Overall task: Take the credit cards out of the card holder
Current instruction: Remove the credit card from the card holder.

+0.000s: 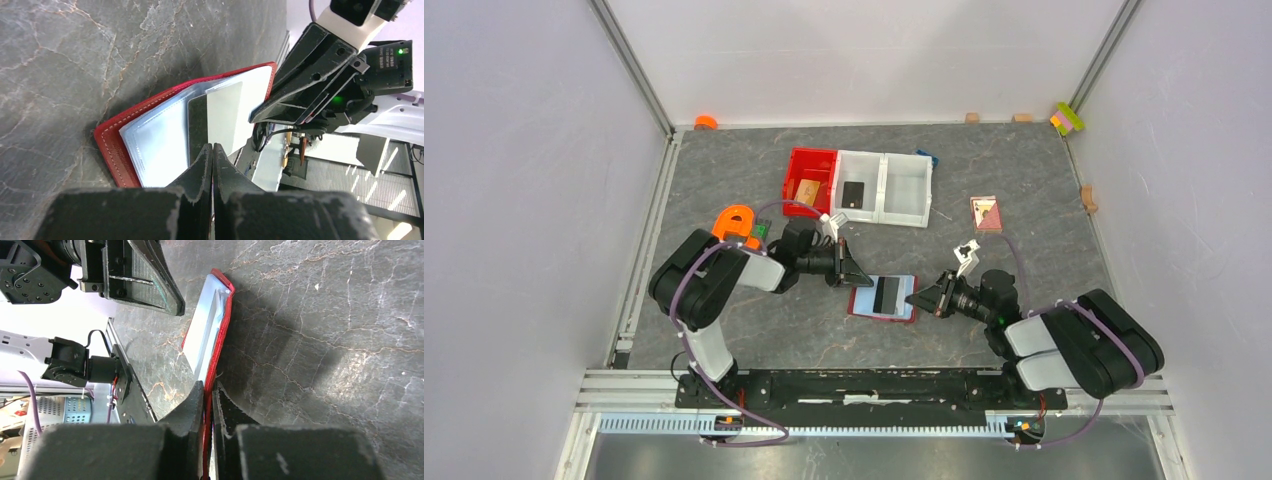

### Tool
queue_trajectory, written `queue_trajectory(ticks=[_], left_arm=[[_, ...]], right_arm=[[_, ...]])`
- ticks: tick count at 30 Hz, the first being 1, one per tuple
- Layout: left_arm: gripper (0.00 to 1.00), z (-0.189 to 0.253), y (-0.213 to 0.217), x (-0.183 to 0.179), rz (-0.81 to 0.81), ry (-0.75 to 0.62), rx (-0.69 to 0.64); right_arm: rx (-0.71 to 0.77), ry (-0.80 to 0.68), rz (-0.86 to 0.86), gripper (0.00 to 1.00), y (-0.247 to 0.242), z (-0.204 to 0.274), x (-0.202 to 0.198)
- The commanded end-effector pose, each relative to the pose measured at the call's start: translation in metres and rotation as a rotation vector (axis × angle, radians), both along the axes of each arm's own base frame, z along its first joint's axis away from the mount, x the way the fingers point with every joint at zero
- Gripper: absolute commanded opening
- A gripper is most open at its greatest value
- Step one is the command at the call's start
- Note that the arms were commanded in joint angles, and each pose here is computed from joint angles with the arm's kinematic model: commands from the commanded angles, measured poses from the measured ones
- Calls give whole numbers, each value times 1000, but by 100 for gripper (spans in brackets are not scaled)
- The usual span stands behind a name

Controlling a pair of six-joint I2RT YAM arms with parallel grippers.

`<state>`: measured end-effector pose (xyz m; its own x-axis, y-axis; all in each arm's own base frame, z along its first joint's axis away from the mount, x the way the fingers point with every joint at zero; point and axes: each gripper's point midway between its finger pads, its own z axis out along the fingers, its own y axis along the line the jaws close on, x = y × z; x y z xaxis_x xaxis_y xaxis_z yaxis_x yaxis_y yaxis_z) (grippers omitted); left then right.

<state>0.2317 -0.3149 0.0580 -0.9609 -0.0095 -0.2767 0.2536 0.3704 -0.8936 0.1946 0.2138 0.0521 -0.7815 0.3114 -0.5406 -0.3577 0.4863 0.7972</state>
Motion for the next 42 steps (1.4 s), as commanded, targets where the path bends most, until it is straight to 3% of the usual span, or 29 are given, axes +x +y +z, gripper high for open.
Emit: queue_trajectory(ticks=[1,7,13,20,26,35,42], left_arm=[[2,-8,-3,6,-18,-23,30],[2,-19,-6,5,-23,3,62],[2,-53,8,4,-22,11,289],[2,-57,5,2,-33,26,293],[2,-58,1,-1,-52,38,287],[2,-59,-2,-5,-72,45,284],[2,-60,-8,-10,-103,67,263]], right_arm=[[1,-71,-5,15,-1,6,5],[-6,-51,6,30,0,0,4],[-22,-38,8,39,1,-5,5],[-45,-18,19,46,6,-12,6],[-36,-11,30,46,13,-12,6],[-21,-4,31,34,17,-11,8],[1,7,28,35,19,-10,7]])
